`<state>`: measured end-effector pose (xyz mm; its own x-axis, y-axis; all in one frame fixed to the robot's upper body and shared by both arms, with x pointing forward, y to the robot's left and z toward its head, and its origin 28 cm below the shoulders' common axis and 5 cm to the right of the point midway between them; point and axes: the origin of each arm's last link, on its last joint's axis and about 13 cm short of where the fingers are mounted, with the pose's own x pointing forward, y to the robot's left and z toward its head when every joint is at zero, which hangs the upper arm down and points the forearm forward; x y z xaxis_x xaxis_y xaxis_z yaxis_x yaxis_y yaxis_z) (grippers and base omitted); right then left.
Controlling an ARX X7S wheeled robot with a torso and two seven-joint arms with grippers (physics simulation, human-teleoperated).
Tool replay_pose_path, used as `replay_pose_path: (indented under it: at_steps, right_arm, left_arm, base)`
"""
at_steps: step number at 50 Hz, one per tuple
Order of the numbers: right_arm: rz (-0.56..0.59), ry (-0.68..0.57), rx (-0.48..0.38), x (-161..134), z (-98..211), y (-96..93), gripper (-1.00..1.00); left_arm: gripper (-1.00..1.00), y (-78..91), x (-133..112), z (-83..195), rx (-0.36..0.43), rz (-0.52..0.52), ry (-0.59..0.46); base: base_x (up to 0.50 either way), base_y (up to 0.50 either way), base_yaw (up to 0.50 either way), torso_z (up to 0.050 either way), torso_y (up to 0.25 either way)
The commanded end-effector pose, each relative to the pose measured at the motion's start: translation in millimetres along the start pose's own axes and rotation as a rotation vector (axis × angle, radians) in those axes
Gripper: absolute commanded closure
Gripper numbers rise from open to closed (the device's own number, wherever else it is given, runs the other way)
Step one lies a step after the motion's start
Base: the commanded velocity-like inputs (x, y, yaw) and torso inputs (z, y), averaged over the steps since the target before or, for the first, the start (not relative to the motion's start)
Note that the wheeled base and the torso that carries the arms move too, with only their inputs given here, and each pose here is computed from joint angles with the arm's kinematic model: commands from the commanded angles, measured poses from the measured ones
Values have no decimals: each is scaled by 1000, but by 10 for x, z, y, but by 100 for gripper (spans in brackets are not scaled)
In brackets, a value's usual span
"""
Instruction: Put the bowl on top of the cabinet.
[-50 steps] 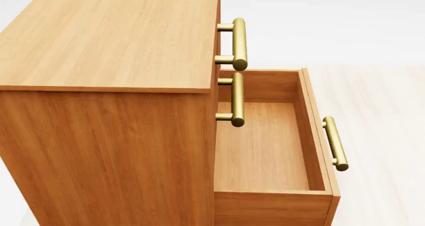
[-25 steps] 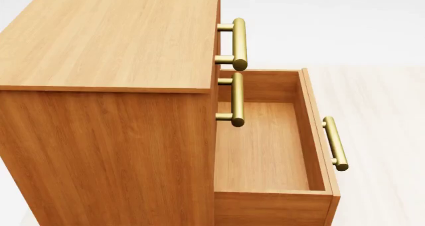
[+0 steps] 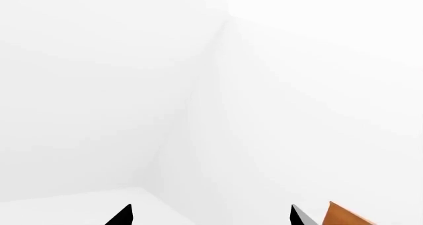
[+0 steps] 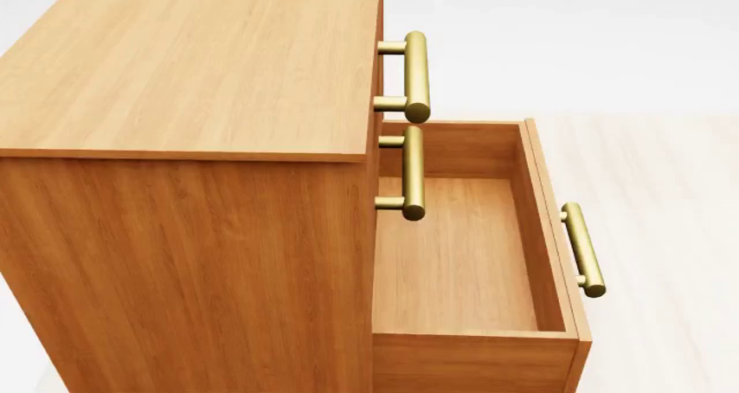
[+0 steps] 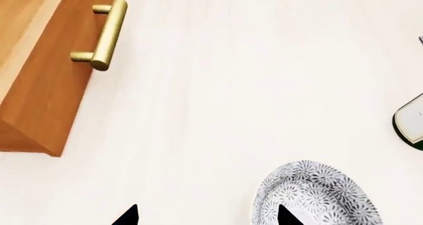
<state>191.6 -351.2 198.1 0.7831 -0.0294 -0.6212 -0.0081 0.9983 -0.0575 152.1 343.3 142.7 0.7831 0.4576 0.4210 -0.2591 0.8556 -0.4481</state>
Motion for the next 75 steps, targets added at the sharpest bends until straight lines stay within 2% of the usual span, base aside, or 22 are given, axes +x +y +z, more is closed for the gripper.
replay_pose_path:
  at_steps: [1,14,30,47,64,75]
  right_arm:
    - [1,17,44,83,-54,-4,-100]
    - [-36,48,68,109,-210,-28,-100]
    - [-118,87,-1,211,-289,-34,-100]
    - [-118,117,-15,321,-296,-14,-100]
    - [-131,182,0,462,-469,8,-100]
    - [-137,176,-1,537,-488,27,-100]
  left_arm:
    - [-100,7,3,-9,-1,-1,3]
    - [-100,6,1,-14,1,-3,3]
    - [-100,-5,-5,-5,3,-4,4]
    - [-100,-12,-3,-2,3,-5,7]
    - [-100,1,3,-19,5,-6,12]
    - [-100,1,3,-28,8,-8,12]
  base:
    - [0,0,0,0,0]
    - [0,0,0,0,0]
    - [0,0,0,0,0]
    - [0,0,0,0,0]
    - [0,0,0,0,0]
    - [0,0,0,0,0]
